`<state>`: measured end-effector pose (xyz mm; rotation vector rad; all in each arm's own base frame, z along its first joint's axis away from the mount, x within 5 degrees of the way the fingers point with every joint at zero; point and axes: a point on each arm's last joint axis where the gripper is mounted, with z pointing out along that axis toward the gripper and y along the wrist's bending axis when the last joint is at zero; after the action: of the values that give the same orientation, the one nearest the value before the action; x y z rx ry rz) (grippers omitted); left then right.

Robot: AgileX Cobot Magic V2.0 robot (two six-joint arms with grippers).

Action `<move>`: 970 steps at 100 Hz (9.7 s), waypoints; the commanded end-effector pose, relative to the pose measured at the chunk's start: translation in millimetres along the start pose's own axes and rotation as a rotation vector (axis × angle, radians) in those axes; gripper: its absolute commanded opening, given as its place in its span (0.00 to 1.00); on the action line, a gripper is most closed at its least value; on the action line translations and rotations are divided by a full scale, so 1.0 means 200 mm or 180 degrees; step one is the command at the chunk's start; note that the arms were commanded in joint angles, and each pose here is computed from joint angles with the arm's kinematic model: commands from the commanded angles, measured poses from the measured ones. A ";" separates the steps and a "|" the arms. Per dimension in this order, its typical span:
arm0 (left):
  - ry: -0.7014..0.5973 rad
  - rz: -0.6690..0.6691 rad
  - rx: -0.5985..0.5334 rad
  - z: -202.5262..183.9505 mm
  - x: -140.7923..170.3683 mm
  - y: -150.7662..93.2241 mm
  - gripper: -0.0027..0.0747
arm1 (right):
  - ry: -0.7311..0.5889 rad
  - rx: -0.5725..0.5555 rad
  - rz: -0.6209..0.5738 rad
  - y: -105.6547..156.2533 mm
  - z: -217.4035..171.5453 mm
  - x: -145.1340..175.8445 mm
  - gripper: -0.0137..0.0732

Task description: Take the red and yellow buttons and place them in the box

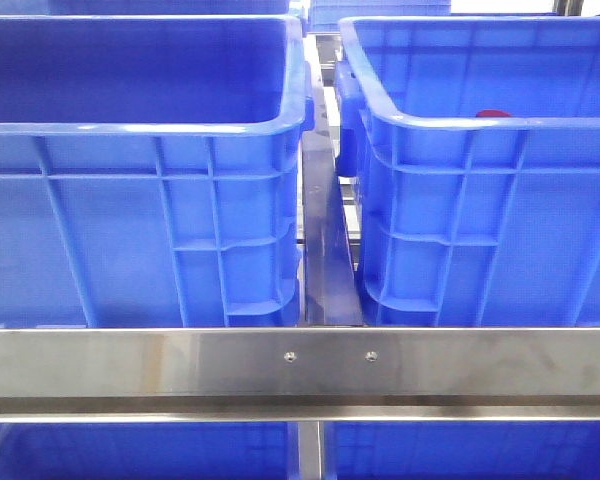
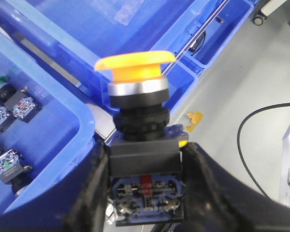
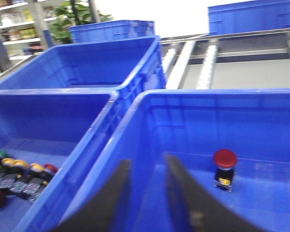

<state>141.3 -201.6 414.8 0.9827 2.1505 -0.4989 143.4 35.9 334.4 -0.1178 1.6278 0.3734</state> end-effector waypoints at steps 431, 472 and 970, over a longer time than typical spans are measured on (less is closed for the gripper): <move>-0.1353 -0.1692 -0.2311 -0.70 0.81 0.34 0.59 | 0.0947 -0.2632 0.2033 0.38 0.48 -0.18 0.43; -0.1576 -0.1653 -0.2308 -0.74 0.89 0.28 0.22 | 0.0535 -0.1975 0.1902 0.10 0.51 -0.23 0.43; -0.1680 -0.1476 -0.2487 -0.77 0.88 0.30 0.01 | -0.0315 0.0819 -0.0296 -0.17 -0.08 -0.09 0.09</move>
<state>35.4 15.0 372.9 -0.0949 1.8970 -0.0632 141.4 -6.1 337.0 0.0210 1.5915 0.0590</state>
